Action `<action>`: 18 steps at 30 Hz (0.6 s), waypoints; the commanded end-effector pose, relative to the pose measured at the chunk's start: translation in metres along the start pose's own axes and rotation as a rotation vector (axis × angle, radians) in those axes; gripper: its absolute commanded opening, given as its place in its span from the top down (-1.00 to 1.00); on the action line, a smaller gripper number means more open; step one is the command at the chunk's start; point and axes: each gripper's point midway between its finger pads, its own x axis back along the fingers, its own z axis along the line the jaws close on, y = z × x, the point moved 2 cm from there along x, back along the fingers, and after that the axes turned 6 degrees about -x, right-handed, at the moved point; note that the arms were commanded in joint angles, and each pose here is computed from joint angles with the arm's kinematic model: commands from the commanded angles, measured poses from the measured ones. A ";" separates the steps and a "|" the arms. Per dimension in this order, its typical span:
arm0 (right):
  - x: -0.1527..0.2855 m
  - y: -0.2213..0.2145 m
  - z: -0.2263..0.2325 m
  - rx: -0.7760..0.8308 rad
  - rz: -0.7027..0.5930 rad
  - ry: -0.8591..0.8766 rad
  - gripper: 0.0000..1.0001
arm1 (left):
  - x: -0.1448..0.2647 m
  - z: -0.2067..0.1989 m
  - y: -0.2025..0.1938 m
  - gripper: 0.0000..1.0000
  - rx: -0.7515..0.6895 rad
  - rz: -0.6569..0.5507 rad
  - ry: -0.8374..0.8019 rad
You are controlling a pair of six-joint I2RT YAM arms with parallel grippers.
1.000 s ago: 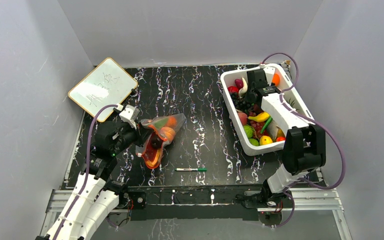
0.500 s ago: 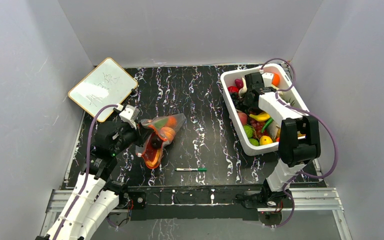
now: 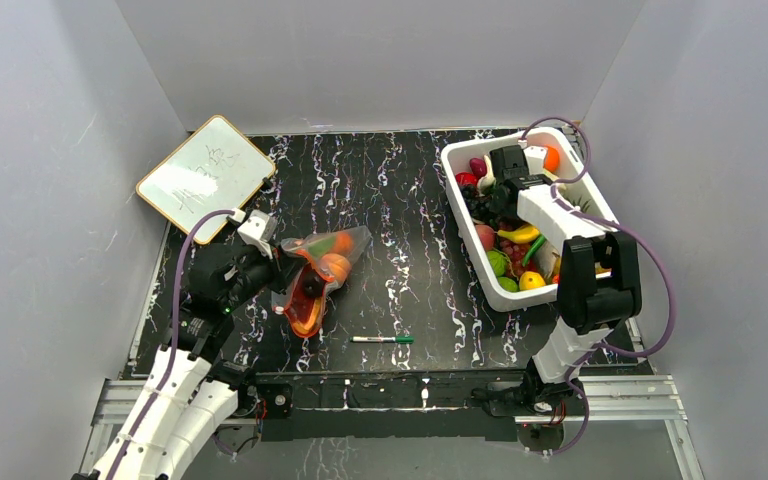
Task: Place the food in the zip-top bag and seal the zipper
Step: Pick up the fake fruit from the bin.
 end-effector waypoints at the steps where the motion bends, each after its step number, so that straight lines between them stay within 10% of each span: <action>1: 0.017 0.019 -0.004 -0.039 -0.067 0.032 0.04 | -0.001 -0.001 0.006 1.00 0.010 -0.031 -0.002; 18: 0.075 0.050 0.002 -0.070 -0.165 0.228 0.12 | -0.006 0.002 0.047 1.00 0.075 -0.037 0.035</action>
